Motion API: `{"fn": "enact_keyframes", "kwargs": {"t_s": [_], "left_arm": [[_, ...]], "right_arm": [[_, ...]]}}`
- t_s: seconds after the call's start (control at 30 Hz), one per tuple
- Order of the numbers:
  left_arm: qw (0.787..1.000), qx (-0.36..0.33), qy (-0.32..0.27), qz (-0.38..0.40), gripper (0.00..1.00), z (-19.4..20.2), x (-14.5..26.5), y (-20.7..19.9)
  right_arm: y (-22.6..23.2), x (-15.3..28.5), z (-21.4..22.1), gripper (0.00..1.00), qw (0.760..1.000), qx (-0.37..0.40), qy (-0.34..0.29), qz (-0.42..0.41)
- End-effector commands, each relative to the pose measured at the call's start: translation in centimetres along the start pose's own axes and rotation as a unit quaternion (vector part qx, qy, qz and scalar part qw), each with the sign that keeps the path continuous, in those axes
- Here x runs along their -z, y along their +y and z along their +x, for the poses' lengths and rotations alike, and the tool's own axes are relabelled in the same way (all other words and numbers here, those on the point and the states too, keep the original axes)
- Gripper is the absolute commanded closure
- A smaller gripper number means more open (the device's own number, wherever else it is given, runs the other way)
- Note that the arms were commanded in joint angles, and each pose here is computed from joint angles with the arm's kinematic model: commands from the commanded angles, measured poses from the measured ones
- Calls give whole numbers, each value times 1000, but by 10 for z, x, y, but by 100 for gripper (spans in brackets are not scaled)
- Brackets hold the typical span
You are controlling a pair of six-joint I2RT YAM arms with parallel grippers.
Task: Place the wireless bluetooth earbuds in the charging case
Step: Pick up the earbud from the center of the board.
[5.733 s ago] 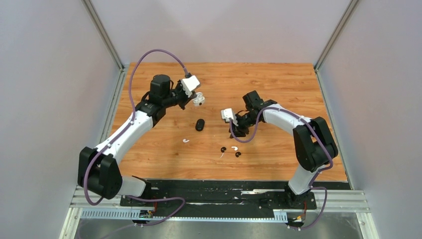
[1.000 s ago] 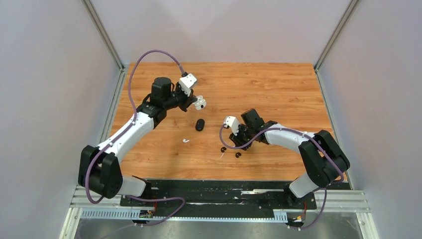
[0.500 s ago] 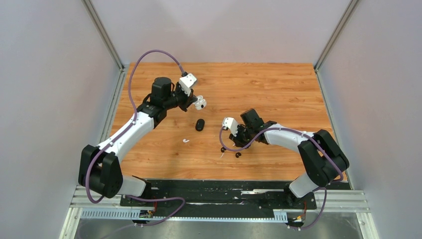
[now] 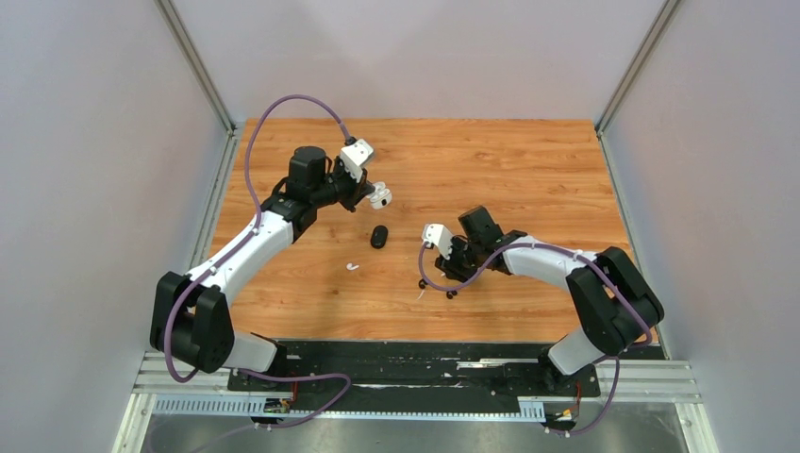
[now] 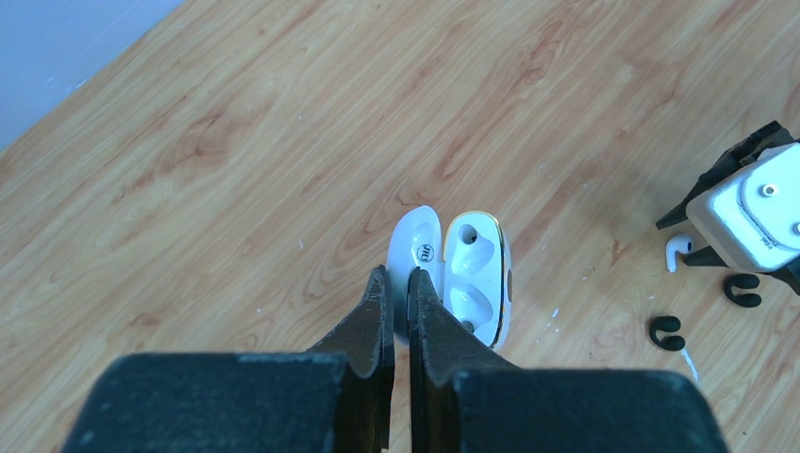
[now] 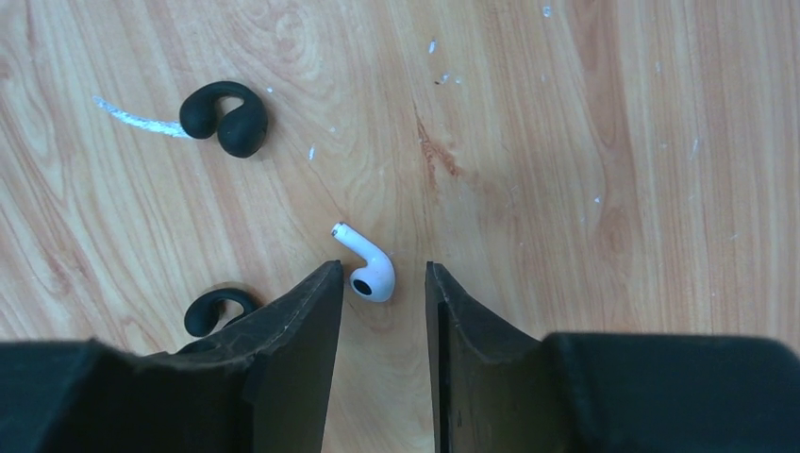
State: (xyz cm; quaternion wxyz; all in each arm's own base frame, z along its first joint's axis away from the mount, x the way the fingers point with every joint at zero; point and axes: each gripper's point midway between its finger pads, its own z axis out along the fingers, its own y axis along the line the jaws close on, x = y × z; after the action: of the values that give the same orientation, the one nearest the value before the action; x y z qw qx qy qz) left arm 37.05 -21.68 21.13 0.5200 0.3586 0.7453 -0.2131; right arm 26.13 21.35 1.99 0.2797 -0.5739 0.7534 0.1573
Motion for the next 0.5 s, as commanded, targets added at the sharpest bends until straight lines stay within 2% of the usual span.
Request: {"fn": "enact_keyframes", "kwargs": {"t_s": [0.0,0.27,0.47], "left_arm": [[999,-10,-35,-3,100,-20,-1,4],[999,-8,-36,-2,100,-20,0,4],[1000,0,-26,0,100,-15,0,2]], "right_arm": [[26,2,26,62,998,23,19,-59],[16,2,33,60,997,27,22,-70],[15,0,36,65,996,29,22,-83]]}}
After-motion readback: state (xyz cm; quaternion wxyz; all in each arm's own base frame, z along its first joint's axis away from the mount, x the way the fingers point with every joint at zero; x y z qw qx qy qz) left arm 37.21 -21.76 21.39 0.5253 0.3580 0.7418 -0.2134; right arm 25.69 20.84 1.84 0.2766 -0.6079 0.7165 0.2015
